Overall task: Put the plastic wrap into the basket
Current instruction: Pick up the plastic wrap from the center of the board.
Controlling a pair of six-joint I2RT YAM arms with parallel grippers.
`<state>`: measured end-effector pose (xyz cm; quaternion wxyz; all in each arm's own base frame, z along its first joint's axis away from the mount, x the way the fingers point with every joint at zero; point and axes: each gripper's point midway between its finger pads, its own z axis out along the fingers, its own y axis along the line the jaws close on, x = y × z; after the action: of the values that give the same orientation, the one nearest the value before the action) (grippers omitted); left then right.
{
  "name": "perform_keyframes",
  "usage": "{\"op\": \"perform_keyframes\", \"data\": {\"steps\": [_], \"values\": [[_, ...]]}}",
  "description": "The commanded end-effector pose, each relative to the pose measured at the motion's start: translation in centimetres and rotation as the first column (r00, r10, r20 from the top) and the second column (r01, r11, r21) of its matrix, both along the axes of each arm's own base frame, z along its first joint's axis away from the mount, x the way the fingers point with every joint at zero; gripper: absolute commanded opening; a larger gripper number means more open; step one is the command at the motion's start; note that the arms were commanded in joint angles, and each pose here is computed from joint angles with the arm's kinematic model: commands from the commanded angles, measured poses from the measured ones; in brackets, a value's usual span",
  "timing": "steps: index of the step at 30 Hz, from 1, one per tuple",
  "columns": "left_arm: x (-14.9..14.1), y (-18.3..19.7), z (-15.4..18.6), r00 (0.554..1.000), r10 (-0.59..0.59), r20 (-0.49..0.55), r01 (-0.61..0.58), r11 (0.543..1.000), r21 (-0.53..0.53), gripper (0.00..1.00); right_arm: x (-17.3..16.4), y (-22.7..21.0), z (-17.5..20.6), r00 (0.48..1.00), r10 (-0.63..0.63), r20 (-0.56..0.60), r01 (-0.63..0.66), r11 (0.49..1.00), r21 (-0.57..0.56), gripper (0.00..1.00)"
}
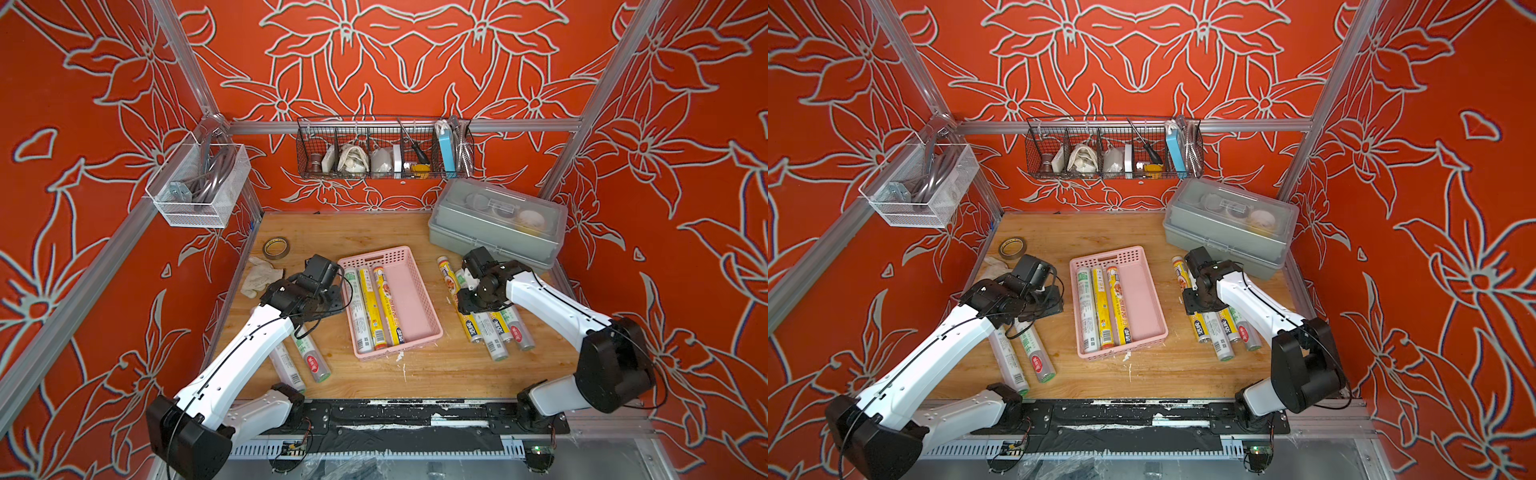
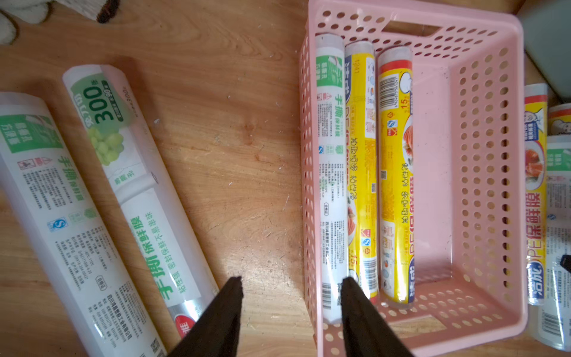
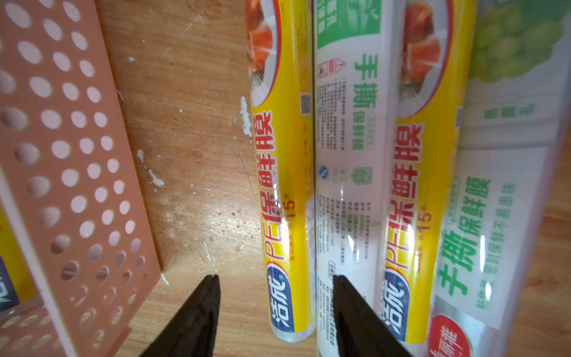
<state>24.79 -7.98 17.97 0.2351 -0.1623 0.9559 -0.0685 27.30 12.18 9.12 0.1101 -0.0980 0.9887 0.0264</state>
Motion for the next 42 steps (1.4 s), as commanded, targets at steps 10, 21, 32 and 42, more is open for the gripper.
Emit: {"op": "perform_keyframes", "data": {"steps": [10,21,32,42], "values": [[-0.5,1.1,0.2,1.0,-0.006,0.017,0.006,1.0,-0.004,0.53,1.9,1.7,-2.5,0.998,0.051,-0.046,-0.05,0.999,0.023,0.58],[-0.9,2.0,0.2,0.999,0.013,0.043,-0.013,1.0,-0.007,0.53,2.7,1.3,-4.3,0.998,0.032,-0.058,-0.034,0.998,-0.045,0.57],[-0.9,1.9,-0.7,1.0,0.01,0.021,-0.01,1.0,-0.011,0.53,3.7,1.4,-5.3,0.998,0.031,-0.054,-0.036,0.994,-0.103,0.53],[-0.9,2.1,-1.2,1.0,0.023,0.018,-0.023,1.0,-0.013,0.53,4.7,1.7,-6.0,0.998,0.027,-0.054,-0.034,0.991,-0.129,0.53]]}}
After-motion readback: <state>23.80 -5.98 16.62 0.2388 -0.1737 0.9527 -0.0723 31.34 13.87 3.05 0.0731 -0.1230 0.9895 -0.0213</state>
